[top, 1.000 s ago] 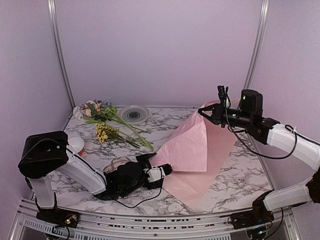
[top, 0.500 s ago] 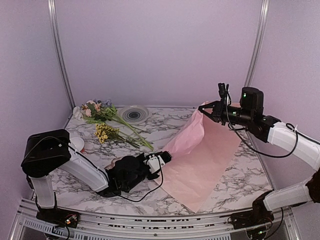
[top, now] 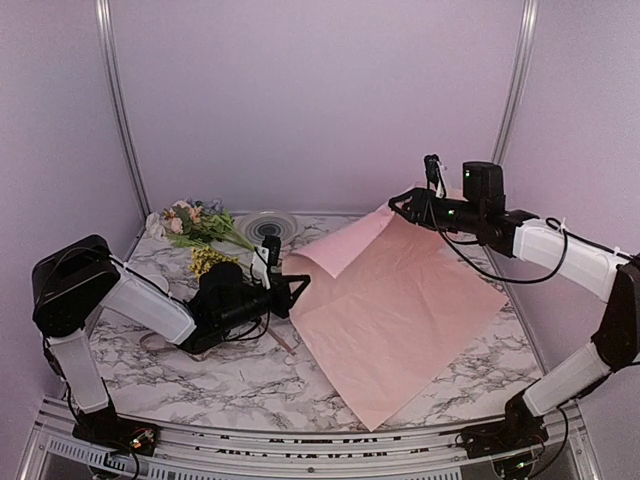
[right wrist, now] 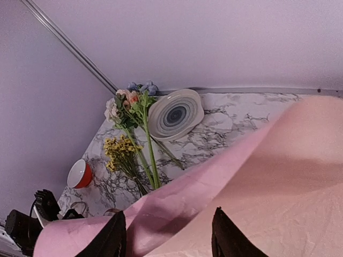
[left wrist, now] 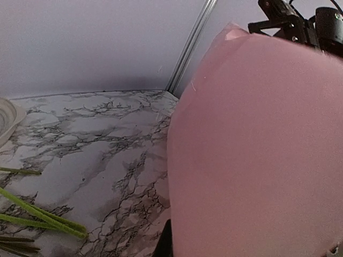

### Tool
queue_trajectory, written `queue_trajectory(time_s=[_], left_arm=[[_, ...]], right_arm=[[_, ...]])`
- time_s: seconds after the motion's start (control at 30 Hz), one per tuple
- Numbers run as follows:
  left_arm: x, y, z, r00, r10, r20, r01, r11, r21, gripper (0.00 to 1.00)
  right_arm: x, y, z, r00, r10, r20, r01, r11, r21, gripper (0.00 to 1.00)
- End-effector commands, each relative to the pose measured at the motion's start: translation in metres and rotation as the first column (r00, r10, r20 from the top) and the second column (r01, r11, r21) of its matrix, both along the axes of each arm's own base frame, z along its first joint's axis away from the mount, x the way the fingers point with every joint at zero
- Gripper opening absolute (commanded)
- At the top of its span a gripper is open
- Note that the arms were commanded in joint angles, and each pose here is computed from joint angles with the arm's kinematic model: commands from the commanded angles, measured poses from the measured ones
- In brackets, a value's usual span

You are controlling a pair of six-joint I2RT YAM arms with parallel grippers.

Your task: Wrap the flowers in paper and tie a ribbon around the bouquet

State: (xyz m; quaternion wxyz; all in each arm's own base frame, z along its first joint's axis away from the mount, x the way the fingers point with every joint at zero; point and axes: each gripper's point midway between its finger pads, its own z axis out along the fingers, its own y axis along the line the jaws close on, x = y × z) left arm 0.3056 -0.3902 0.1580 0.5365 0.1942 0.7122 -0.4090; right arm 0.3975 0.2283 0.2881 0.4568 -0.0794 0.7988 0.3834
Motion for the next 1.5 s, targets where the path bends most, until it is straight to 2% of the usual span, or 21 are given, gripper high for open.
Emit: queue_trajectory(time_s=[0.0,0.17,0.37,0.57,0.73,0.9,1.03,1.17,1.23,1.27,1.47], left_arm=[[0.007,-0.004,-0.021,0.951,-0.084,-0.297,0.019,0.976,-0.215,0.0],[0.024,0.003,-0.06,0.86,-0.077,-0.504,-0.061,0.966,-0.252,0.0],[0.032,0.023,-0.091,0.776,0.068,-0.627,-0.21,0.965,-0.155,0.0],[0.028,0.038,-0.107,0.691,0.111,-0.714,-0.313,0.937,-0.157,0.0],[0.022,0.025,-0.094,0.715,0.098,-0.692,-0.311,0.931,-0.19,0.0],[0.025,0.053,-0.077,0.714,0.205,-0.669,-0.488,0.831,-0.266,0.0],[0.027,0.071,-0.076,0.696,0.274,-0.664,-0.575,0.766,-0.288,0.0],[0.021,0.07,-0.073,0.703,0.311,-0.64,-0.604,0.736,-0.306,0.0],[0.018,0.062,-0.073,0.704,0.31,-0.639,-0.605,0.733,-0.311,0.0],[0.018,0.058,-0.072,0.709,0.306,-0.636,-0.6,0.735,-0.315,0.0],[0.016,0.008,-0.061,0.752,0.213,-0.623,-0.504,0.795,-0.337,0.0]], right_arm=[[0.021,-0.036,-0.017,0.998,-0.065,0.008,0.065,0.992,-0.112,0.54],[0.032,-0.081,-0.059,0.979,-0.201,-0.04,0.182,0.944,-0.275,0.58],[0.054,-0.115,-0.071,0.961,-0.27,-0.06,0.232,0.905,-0.355,0.61],[0.067,-0.118,-0.066,0.958,-0.282,-0.06,0.24,0.894,-0.379,0.62],[0.082,-0.098,-0.067,0.971,-0.222,-0.093,0.188,0.941,-0.283,0.6],[0.079,-0.088,-0.093,0.963,-0.233,-0.132,0.209,0.962,-0.175,0.57],[0.064,-0.077,-0.086,0.97,-0.227,-0.089,0.191,0.934,-0.303,0.58],[0.037,-0.079,-0.096,0.968,-0.205,-0.148,0.137,0.917,-0.373,0.58],[0.024,-0.089,-0.106,0.955,-0.241,-0.174,0.151,0.898,-0.413,0.59],[0.019,-0.101,-0.114,0.939,-0.298,-0.174,0.19,0.868,-0.459,0.59],[-0.014,-0.149,-0.167,0.858,-0.473,-0.202,0.256,0.734,-0.63,0.6]])
